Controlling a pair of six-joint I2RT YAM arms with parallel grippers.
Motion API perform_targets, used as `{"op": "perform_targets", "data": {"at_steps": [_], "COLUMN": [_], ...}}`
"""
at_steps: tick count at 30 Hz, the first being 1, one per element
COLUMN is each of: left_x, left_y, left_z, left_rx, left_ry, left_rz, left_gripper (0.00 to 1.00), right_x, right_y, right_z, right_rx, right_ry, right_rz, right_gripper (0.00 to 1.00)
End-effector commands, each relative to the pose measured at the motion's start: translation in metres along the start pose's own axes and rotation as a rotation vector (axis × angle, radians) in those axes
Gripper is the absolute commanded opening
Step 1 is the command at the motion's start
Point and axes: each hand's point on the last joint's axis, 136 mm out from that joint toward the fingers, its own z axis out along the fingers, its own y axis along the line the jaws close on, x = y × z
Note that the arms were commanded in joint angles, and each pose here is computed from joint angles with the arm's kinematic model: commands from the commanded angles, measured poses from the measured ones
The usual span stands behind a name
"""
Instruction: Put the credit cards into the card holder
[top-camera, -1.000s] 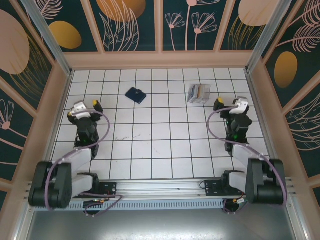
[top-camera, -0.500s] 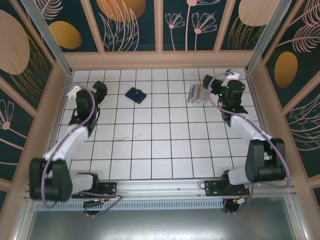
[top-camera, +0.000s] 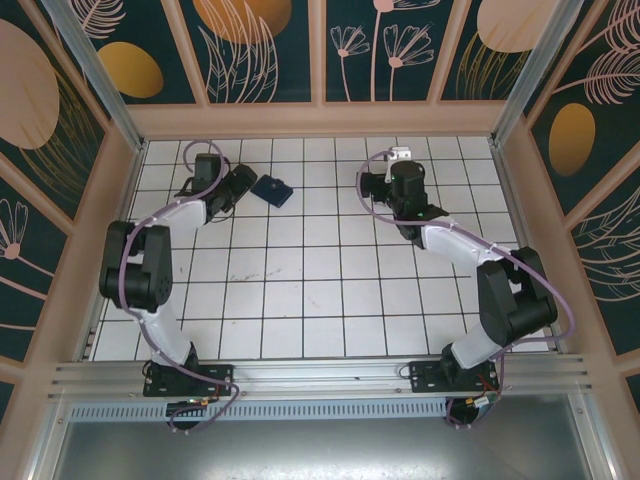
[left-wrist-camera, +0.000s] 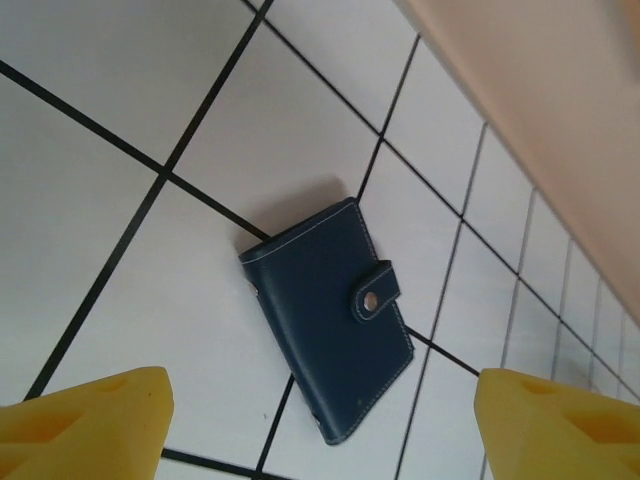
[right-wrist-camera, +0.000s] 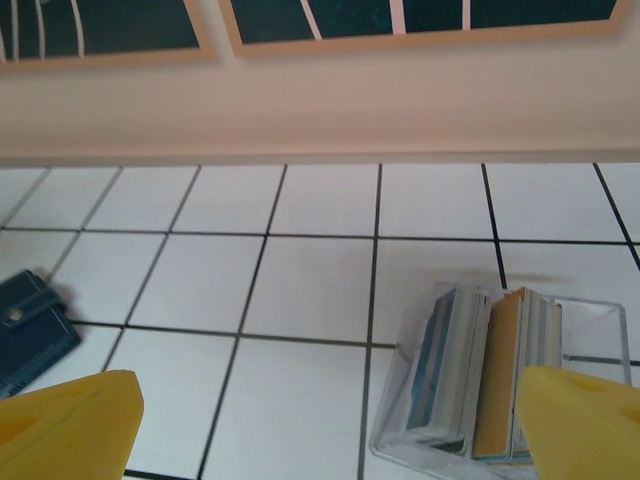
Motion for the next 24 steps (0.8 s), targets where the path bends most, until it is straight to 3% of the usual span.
{"op": "perform_targets", "data": {"at_steps": [1, 8, 11, 17, 21, 24], "left_x": [0.012, 0.014, 0.02, 0.025, 0.027, 0.035], "left_y": [0.003, 0.025, 0.034, 0.024, 0.023, 0.028], "left_z": [0.019, 0.04, 0.05, 0.078, 0.09, 0.098], "left_rx": [-0.07, -0.269, -0.281, -0.243, -0.248, -0.237], "left_ry": [0.085, 0.119, 0.132, 0.175, 0.179, 0.208], "left_rz": [0.016, 0.05, 0.037, 0.009, 0.011, 0.022], "left_gripper": [0.77, 0.63, 0.58, 0.58, 0.44, 0.2], "right_x": [-0.007, -0.007, -0.003, 0.004, 0.006, 0.011], "right_y": [-0.002, 0.01, 0.018, 0.033, 0.043, 0.053], "right_z": [0.0, 0.007, 0.01, 0.014, 0.014, 0.017], "right_rx": [0.063, 0.083, 0.061, 0.037, 0.042, 0.006], "right_ry": [-0.015, -0.019, -0.014, -0.004, 0.004, 0.012], "right_rz": [-0.033, -0.051, -0.066, -0.093, -0.105, -0.095], "right_gripper": [0.97, 0.97, 0.97, 0.97, 0.97, 0.97]}}
